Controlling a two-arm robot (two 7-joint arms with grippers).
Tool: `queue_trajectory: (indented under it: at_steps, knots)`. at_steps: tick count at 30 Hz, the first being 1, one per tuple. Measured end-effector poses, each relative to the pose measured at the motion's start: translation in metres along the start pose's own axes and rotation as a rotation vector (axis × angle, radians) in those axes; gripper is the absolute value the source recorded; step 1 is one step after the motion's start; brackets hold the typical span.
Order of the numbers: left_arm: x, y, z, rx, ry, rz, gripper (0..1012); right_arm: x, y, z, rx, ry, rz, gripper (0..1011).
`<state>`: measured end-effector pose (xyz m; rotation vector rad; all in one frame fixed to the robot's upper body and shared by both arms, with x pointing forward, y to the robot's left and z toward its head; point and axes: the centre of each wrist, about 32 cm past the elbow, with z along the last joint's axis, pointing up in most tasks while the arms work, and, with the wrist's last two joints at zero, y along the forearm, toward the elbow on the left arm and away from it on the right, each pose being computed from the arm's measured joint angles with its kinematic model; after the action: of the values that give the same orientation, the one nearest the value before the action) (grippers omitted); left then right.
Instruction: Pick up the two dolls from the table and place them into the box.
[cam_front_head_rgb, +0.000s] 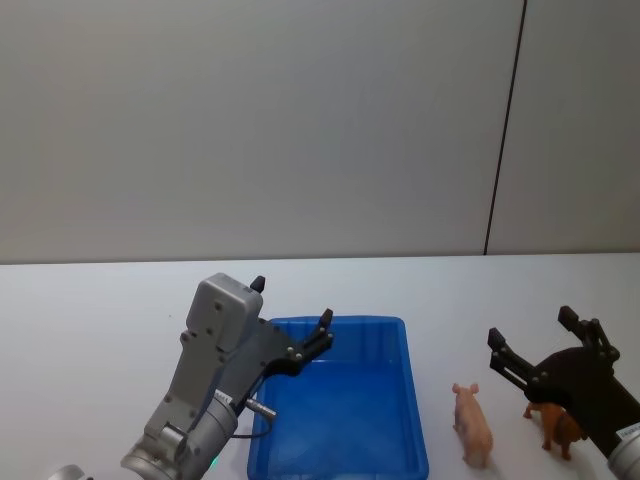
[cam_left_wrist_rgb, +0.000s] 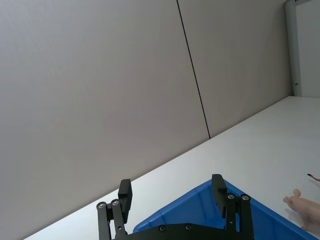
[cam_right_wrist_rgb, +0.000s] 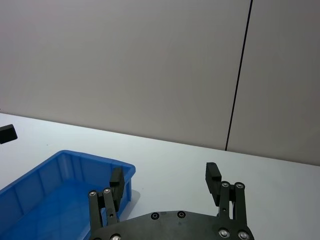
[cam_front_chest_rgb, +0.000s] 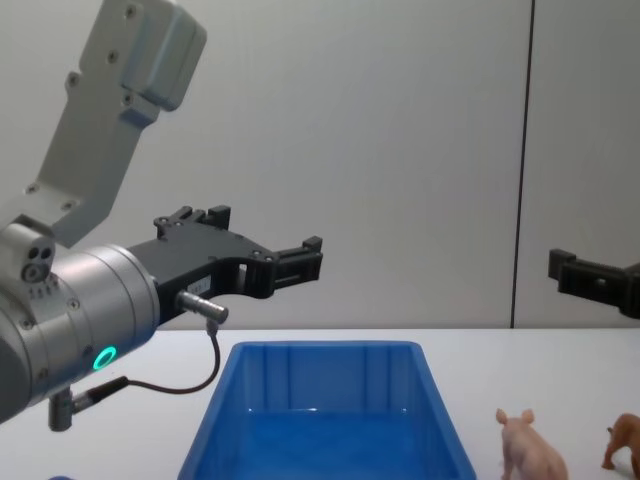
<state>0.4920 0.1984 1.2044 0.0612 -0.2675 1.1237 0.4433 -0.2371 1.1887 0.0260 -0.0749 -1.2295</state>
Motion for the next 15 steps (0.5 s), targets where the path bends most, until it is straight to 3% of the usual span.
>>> queue_trajectory:
  at_steps: [15]
  knots:
    - [0.0000,0.0000,0.0000,0.000,0.000,0.000,1001,0.0000,0.0000,0.0000,0.000,0.000,0.000,1001]
